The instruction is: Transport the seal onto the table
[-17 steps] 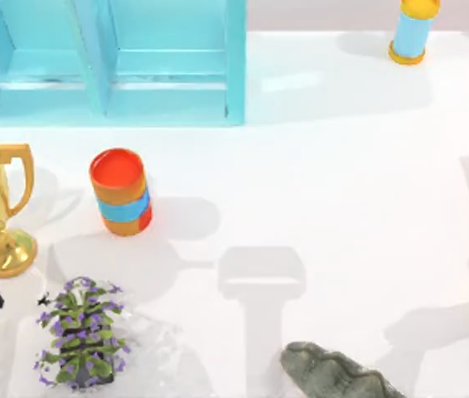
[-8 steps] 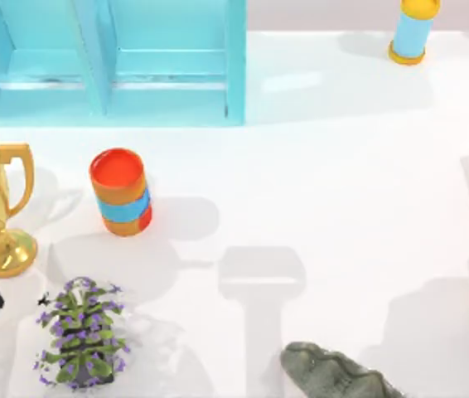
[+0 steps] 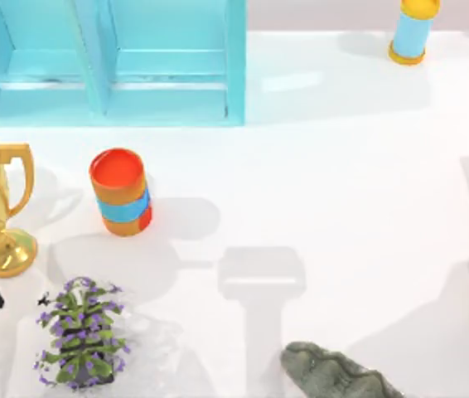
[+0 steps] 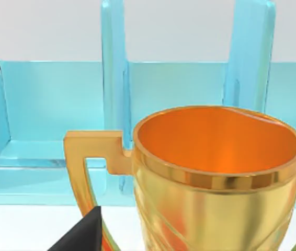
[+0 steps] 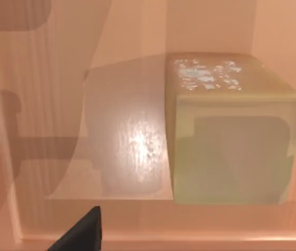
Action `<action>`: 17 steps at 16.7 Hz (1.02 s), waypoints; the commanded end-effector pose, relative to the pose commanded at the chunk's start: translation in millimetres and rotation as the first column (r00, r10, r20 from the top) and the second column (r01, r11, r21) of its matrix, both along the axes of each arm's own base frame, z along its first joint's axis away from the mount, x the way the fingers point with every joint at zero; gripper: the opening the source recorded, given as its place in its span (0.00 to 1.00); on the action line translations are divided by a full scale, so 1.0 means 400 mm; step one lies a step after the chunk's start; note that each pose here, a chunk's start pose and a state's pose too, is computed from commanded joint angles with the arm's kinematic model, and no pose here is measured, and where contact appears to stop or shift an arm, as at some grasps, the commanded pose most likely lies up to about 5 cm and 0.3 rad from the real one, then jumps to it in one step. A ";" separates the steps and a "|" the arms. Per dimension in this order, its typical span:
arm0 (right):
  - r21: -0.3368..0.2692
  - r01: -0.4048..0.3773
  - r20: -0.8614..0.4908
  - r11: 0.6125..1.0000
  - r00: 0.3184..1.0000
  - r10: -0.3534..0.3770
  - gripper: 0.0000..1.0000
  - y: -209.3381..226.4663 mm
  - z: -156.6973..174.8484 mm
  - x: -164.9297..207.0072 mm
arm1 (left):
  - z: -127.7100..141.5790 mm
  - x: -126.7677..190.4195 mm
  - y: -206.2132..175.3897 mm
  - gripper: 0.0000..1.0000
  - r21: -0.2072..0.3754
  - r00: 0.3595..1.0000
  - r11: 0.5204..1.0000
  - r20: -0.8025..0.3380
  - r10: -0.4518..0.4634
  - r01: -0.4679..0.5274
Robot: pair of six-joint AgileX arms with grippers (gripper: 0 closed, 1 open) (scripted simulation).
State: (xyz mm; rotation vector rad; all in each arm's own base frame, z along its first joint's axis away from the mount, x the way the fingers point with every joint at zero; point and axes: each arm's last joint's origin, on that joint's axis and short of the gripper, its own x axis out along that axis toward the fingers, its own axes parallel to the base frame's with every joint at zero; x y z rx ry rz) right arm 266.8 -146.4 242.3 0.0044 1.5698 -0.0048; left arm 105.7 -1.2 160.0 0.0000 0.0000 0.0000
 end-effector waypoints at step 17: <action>0.000 0.000 0.000 1.000 1.000 0.000 1.00 0.000 -0.250 0.000 | 0.000 0.000 0.000 1.00 0.000 1.000 1.000 0.000 0.000 0.000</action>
